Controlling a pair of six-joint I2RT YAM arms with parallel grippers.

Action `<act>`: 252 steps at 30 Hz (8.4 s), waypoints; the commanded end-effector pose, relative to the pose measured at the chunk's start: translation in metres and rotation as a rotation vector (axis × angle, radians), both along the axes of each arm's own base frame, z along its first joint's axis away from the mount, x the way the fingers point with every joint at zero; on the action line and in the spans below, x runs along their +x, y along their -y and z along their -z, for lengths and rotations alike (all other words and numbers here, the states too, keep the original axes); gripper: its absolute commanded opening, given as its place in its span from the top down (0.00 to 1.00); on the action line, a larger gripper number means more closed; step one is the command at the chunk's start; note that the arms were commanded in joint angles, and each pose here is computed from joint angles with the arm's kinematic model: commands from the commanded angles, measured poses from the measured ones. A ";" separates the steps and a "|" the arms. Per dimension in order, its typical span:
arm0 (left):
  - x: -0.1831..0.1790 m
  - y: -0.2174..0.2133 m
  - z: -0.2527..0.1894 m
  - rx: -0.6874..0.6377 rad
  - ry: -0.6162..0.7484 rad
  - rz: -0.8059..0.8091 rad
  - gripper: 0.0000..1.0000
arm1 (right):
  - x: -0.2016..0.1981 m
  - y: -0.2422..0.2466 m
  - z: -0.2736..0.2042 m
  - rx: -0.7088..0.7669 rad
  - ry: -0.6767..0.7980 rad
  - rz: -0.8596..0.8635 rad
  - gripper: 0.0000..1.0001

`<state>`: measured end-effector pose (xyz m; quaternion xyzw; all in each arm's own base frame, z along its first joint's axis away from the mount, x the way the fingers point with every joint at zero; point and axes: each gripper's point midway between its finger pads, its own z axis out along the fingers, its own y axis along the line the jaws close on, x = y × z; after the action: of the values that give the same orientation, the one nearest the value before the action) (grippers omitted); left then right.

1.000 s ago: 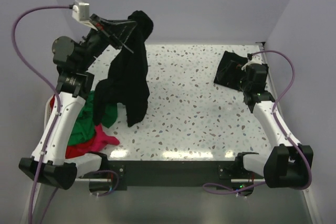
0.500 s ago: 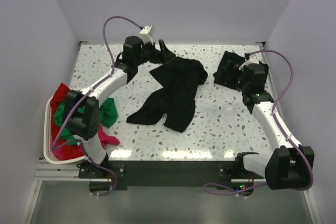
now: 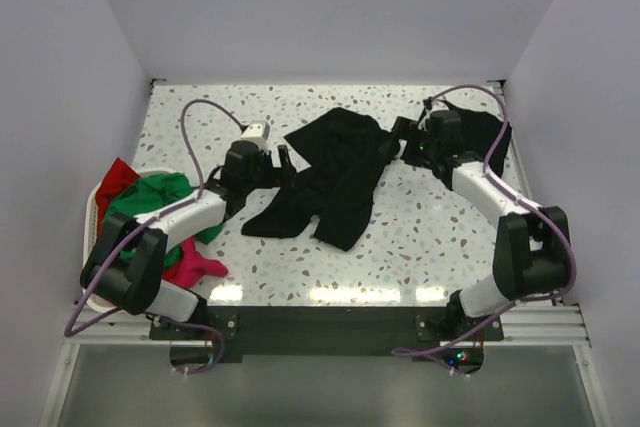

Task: Fold and stack the t-shirts
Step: Move the tshirt to the center of the board, then flatten the tshirt out

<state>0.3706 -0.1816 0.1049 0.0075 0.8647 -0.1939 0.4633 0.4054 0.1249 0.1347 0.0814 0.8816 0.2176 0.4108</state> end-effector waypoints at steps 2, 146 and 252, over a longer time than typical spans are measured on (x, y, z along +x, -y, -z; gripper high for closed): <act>-0.009 -0.025 0.010 0.133 0.011 -0.136 0.03 | 0.033 -0.012 -0.022 -0.042 0.086 -0.029 0.04; 0.020 -0.118 0.056 0.290 -0.213 -0.234 0.54 | -0.027 -0.015 -0.033 -0.191 0.120 0.062 1.00; 0.053 -0.216 -0.039 0.226 0.093 -0.704 1.00 | -0.063 0.049 0.000 0.341 0.004 0.144 0.51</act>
<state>0.4137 0.0316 0.1304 -0.2181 0.8281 0.0856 0.5093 0.3331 0.0623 0.1237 0.2233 0.8433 0.2800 0.4007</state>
